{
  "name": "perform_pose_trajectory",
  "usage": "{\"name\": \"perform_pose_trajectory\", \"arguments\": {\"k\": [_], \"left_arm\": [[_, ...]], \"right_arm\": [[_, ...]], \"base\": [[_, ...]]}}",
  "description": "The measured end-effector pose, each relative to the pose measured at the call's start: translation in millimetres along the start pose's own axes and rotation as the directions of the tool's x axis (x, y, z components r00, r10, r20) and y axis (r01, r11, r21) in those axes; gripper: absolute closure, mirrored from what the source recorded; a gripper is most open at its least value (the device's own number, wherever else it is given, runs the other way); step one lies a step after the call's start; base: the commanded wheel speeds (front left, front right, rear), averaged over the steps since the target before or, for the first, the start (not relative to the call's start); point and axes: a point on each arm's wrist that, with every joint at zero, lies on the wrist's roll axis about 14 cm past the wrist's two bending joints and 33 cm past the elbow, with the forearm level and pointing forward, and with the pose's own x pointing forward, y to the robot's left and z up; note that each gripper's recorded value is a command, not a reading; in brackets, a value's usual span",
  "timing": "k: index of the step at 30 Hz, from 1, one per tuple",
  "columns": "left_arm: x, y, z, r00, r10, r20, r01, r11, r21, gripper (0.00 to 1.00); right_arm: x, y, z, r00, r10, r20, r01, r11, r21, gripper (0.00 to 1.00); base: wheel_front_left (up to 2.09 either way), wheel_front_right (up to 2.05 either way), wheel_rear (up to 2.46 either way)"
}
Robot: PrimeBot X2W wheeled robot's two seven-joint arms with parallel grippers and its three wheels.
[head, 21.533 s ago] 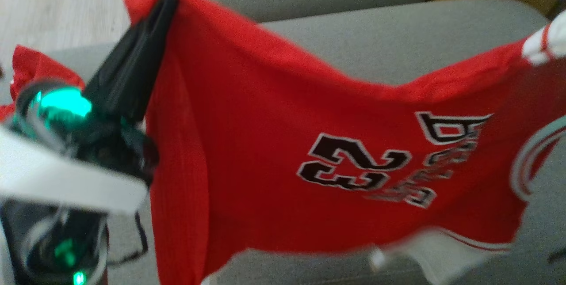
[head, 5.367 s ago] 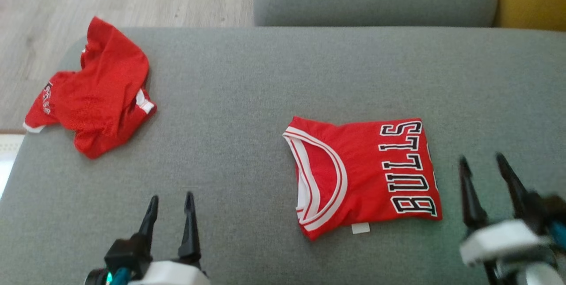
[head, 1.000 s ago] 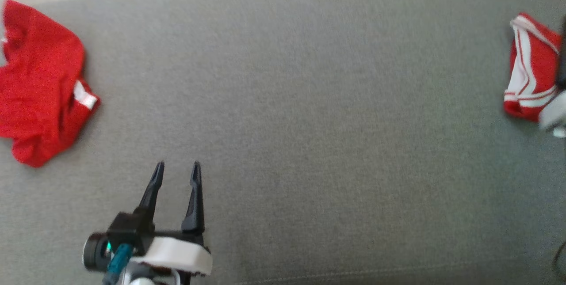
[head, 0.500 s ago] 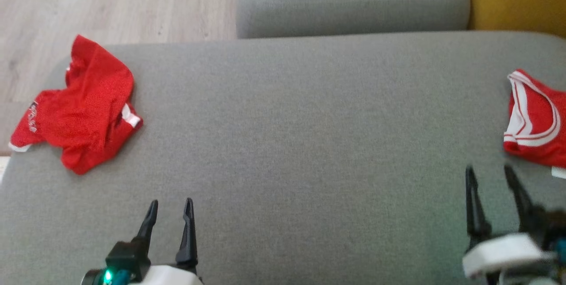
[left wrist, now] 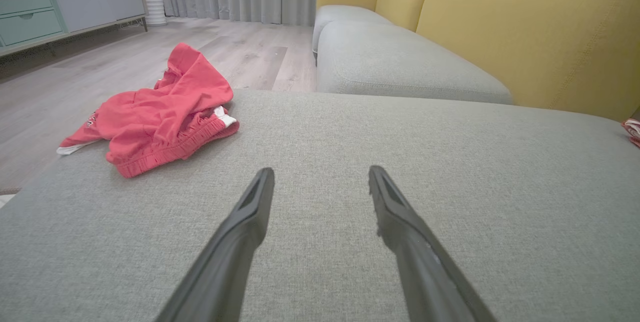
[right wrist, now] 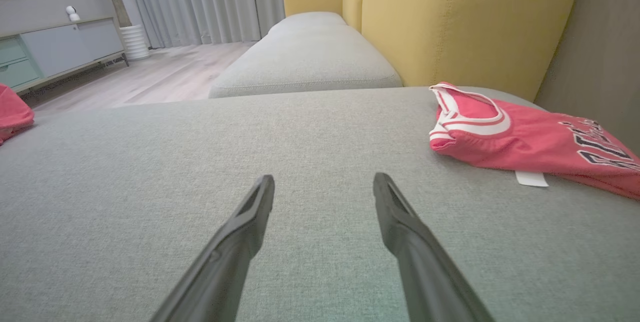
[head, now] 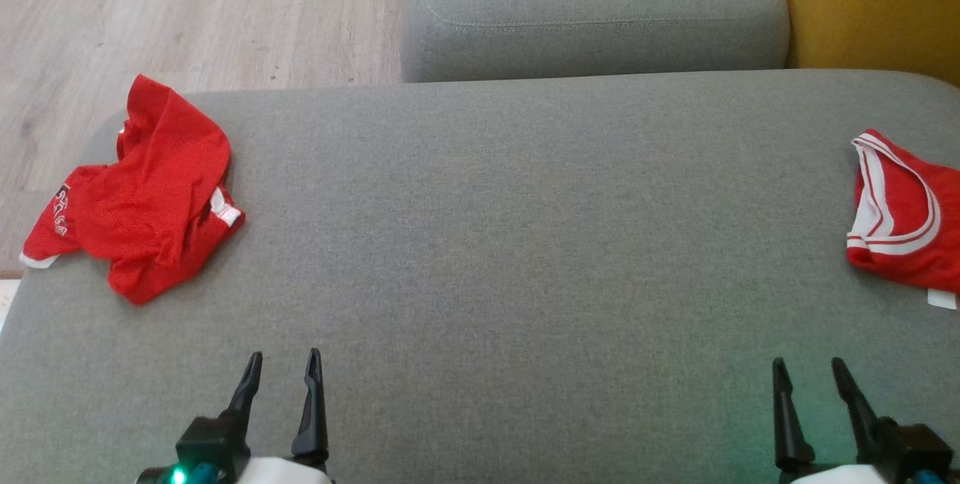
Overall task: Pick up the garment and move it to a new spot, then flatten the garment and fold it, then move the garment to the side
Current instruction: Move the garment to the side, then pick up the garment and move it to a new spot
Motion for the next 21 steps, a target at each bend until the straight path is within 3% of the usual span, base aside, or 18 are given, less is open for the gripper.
{"name": "perform_pose_trajectory", "arguments": {"k": [21], "left_arm": [[-0.6, -0.5, -7.0, 1.000, -0.004, -0.023, 0.004, 1.000, 0.009, 0.00]], "right_arm": [[-0.5, 5.7, -4.3, 1.000, 0.014, -0.008, -0.014, 1.000, 0.013, 0.00]], "base": [[0.00, 0.00, 0.00]]}}
